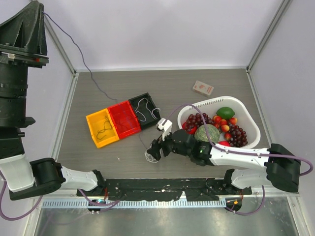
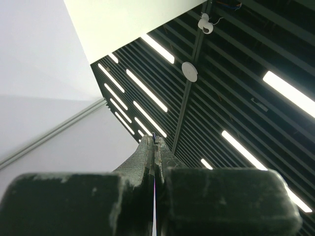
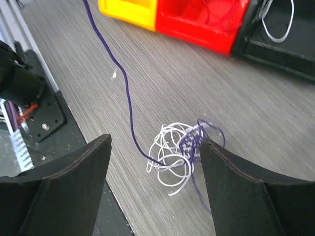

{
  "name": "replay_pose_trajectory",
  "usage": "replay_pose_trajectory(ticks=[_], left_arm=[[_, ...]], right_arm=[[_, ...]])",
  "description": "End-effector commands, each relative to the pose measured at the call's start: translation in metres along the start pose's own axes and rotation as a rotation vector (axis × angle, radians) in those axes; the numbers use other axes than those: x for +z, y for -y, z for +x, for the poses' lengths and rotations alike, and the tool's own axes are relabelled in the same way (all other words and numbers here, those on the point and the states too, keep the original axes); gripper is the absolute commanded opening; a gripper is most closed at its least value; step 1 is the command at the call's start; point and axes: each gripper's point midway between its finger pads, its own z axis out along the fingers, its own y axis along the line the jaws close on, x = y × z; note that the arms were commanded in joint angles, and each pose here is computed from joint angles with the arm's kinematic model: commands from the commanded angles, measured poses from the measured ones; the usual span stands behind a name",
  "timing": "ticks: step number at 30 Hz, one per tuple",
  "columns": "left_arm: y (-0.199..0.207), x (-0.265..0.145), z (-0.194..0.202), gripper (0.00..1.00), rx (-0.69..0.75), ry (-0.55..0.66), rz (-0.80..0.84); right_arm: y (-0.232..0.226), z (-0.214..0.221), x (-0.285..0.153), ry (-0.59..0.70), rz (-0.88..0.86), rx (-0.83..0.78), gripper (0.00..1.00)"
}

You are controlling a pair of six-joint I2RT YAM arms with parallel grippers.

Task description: Untangle the cables

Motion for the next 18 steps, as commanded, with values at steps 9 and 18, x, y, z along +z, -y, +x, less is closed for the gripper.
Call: replay_pose_trajectory(ticks=[9,18], left_arm=[[0.002,-0.001,-0.008,0.00,-0.037,0.027,-0.007],[-0.007,-0.007,-0.008,0.00,-0.017,0.013,-0.038]], right_arm=[[-0.065,-0.110,0.030,0.223,-0.228,-0.059,0.80],[-0.045,-0.142,0.037,0.249,-0.064,-0.051,0.03]])
